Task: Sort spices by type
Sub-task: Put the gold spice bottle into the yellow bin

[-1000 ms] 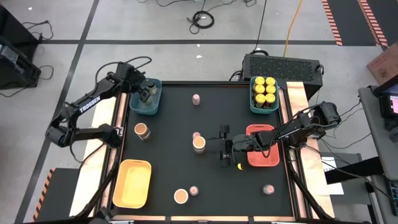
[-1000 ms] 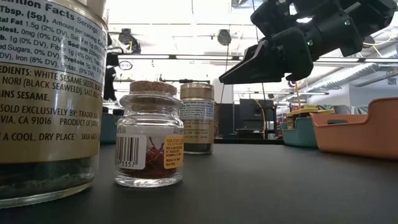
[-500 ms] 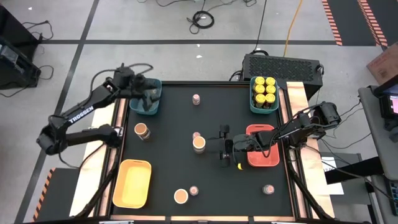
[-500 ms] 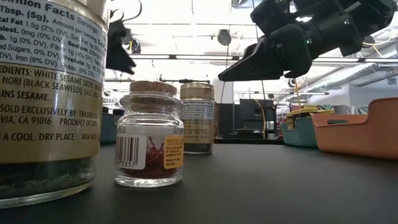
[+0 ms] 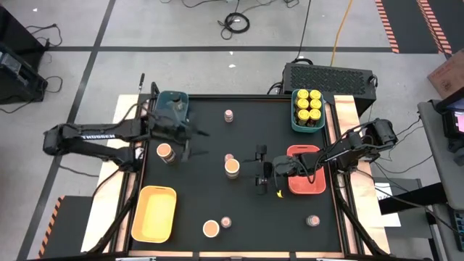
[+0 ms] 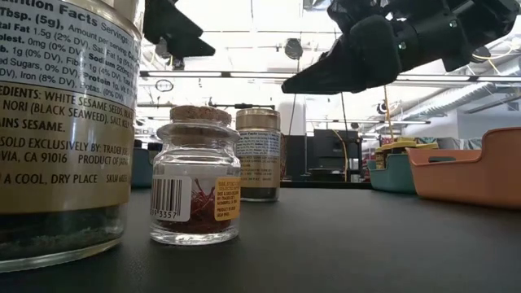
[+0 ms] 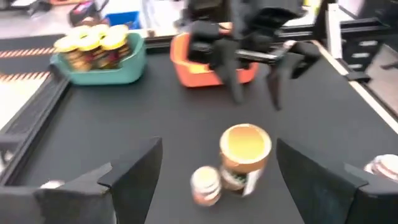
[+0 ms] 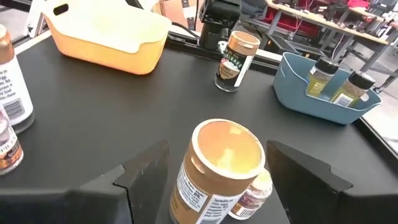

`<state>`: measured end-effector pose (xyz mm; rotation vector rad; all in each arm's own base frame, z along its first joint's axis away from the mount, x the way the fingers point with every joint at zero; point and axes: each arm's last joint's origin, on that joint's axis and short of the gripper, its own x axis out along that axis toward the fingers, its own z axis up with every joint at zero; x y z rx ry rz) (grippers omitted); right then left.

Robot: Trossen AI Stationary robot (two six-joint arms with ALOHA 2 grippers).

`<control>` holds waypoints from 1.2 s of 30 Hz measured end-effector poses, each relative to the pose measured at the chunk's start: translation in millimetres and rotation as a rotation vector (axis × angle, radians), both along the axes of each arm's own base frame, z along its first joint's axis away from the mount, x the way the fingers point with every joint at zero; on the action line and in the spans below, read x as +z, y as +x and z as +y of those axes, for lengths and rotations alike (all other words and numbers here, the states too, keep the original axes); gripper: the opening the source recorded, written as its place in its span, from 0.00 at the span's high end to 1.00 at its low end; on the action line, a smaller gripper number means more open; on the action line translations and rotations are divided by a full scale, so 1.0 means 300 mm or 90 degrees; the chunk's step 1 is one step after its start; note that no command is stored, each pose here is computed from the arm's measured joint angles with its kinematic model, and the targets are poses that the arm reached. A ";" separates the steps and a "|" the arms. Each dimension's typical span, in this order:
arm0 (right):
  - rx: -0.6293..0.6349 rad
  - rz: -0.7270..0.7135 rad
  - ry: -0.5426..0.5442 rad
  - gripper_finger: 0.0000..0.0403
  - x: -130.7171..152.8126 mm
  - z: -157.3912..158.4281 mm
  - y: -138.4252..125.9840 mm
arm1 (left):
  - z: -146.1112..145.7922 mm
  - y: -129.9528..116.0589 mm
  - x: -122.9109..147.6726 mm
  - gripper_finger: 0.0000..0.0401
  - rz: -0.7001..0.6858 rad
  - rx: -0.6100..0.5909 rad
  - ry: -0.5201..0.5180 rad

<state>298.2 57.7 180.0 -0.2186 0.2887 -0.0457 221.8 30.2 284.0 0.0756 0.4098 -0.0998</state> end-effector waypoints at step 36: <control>0.074 0.154 0.222 0.35 -0.018 0.292 -0.094 | -0.212 0.282 -0.243 0.22 0.006 -0.041 0.010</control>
